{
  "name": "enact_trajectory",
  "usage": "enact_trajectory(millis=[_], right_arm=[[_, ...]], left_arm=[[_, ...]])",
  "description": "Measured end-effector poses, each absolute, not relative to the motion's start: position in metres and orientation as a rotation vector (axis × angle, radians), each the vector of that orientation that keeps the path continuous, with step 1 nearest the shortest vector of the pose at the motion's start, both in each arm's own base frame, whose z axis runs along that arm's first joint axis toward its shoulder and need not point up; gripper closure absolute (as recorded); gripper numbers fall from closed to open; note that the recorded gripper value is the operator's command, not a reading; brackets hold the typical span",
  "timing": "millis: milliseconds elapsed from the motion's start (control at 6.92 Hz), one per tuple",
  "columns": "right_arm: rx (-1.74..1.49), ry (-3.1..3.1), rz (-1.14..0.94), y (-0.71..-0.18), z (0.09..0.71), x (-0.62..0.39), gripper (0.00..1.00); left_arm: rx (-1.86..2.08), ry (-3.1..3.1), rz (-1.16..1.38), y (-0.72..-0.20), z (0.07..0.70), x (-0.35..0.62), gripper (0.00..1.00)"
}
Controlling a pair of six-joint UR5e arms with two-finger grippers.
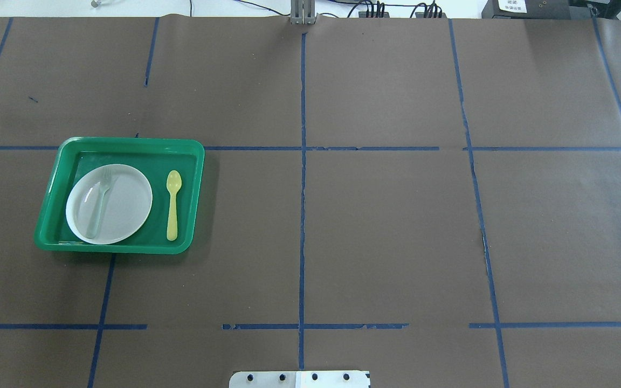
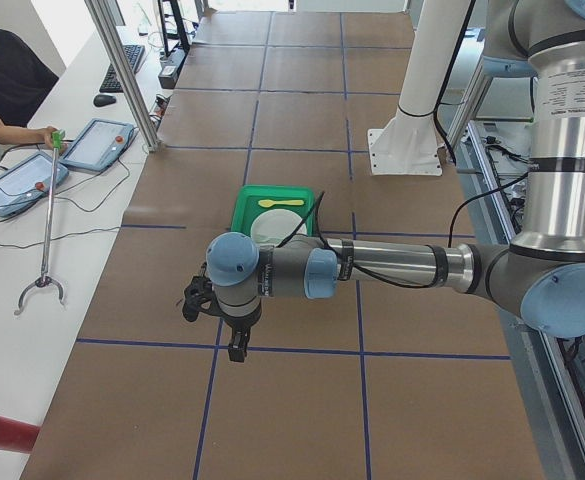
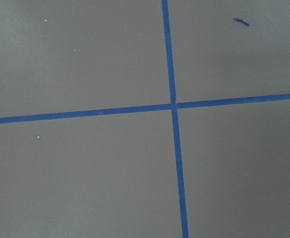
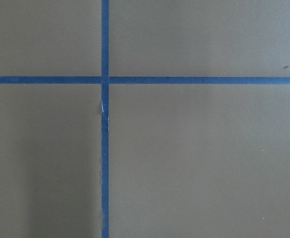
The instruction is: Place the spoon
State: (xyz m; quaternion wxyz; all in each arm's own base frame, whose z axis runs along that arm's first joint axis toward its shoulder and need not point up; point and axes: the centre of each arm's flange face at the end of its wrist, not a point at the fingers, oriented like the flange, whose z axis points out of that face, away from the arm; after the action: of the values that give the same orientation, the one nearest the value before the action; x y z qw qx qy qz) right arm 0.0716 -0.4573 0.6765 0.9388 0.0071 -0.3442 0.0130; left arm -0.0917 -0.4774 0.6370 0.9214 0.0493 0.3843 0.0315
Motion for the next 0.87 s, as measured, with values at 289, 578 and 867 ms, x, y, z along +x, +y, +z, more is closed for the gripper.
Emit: enact_trajectory(millis=[289,578,867], right_arm=[[0.015,-0.703,0.027,-0.457,0.676,0.072,0.0],[0.015,-0.703,0.026,-0.457,0.676,0.072,0.0],[0.015,-0.703,0.026,-0.457,0.676,0.072,0.0]], left_arm=[[0.135,0.786,0.075,-0.469,0.641,-0.092,0.0],[0.15,0.78,0.081,-0.47,0.637,-0.092,0.0],[0.158,0.777,0.084,-0.47,0.626,-0.094,0.0]])
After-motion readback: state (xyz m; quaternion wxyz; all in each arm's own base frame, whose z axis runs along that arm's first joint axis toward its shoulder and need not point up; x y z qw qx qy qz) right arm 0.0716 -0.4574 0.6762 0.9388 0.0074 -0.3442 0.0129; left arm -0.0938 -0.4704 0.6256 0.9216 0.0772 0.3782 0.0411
